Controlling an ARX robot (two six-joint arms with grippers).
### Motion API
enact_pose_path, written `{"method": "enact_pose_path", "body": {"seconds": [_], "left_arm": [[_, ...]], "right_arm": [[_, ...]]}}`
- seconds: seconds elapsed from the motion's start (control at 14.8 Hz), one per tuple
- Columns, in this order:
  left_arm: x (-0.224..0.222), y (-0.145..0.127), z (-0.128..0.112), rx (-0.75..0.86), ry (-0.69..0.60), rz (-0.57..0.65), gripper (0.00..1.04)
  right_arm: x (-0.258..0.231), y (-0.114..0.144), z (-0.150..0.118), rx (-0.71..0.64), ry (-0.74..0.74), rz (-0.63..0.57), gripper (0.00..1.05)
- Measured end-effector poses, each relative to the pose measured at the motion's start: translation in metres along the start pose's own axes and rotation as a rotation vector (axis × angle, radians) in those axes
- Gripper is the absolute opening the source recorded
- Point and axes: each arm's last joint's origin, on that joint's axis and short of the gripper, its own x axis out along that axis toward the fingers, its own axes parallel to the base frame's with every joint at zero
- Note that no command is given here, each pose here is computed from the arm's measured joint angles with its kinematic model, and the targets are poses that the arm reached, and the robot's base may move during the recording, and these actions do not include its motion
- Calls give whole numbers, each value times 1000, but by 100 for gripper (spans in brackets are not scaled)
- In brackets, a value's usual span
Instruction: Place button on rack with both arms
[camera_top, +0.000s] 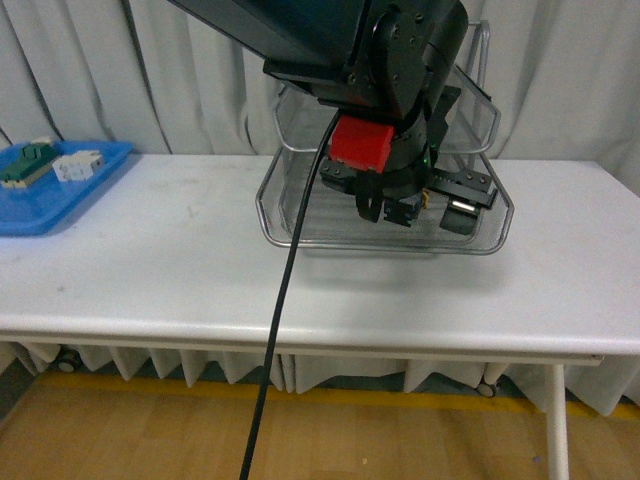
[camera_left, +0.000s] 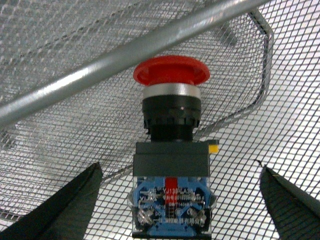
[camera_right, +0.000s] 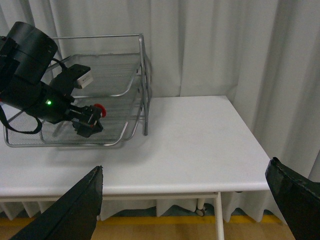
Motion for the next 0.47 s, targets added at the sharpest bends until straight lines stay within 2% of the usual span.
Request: {"method": "enact_pose_path", "body": {"seconds": [0.14,0.34,0.47], "left_arm": [[-22,12,-5,-41,-6,-57,98],[-77,31,-3,-78,-130,-95,98],[-113,47,-20,-93,-245,-134,98]], "right_arm": [[0,0,0,0,0,0,98],[0,0,0,0,0,0,98],[0,0,0,0,0,0,98]]}}
